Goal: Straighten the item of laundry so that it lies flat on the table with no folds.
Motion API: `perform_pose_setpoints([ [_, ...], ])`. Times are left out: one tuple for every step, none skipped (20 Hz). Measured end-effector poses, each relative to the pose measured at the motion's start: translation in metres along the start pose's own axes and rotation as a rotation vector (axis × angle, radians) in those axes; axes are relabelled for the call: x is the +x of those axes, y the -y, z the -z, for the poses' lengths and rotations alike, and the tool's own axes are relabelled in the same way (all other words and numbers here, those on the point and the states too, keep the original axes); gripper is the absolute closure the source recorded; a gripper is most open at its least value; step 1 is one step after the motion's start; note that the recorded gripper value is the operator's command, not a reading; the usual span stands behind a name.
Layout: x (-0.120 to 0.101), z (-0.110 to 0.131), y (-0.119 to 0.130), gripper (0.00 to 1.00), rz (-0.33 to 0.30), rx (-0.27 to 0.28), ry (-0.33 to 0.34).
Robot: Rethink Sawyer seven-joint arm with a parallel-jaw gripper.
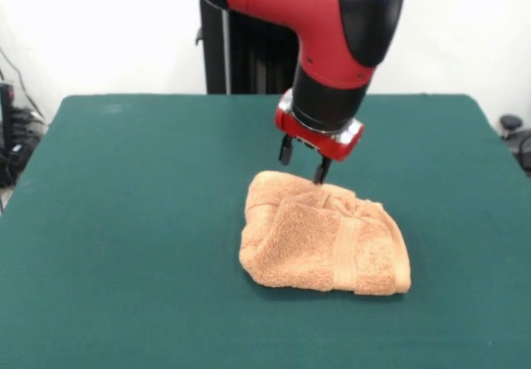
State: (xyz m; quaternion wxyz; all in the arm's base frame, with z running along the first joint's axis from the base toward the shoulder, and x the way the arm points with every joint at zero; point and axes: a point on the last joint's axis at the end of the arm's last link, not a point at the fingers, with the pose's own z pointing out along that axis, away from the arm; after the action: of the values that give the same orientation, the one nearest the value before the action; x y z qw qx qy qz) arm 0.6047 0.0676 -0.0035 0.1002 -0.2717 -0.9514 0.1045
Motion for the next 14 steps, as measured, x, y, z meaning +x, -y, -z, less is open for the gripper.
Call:
perform_pose_setpoints([
  [0.003, -0.005, -0.002, 0.0, 0.005, 0.004, -0.002],
  [0.007, -0.013, -0.004, 0.0, 0.013, 0.011, -0.004],
  [0.009, -0.017, -0.006, 0.0, 0.017, 0.014, -0.004],
  [0.011, -0.02, -0.007, 0.0, 0.02, 0.016, -0.005],
  [0.012, -0.023, -0.008, 0.0, 0.022, 0.018, -0.007],
  [0.014, -0.026, -0.008, 0.0, 0.024, 0.021, -0.009],
  [0.016, -0.033, -0.009, 0.0, 0.029, 0.027, -0.012],
  [0.017, -0.036, -0.009, 0.0, 0.029, 0.029, -0.013],
  [0.017, -0.037, -0.009, 0.0, 0.029, 0.03, -0.013],
  [0.017, -0.038, -0.008, 0.0, 0.028, 0.03, -0.012],
  [0.017, -0.037, -0.008, 0.0, 0.027, 0.03, -0.011],
  [0.016, -0.037, -0.008, 0.0, 0.027, 0.029, -0.01],
  [0.016, -0.036, -0.009, 0.0, 0.026, 0.028, -0.009],
  [0.016, -0.036, -0.009, 0.0, 0.026, 0.027, -0.009],
])
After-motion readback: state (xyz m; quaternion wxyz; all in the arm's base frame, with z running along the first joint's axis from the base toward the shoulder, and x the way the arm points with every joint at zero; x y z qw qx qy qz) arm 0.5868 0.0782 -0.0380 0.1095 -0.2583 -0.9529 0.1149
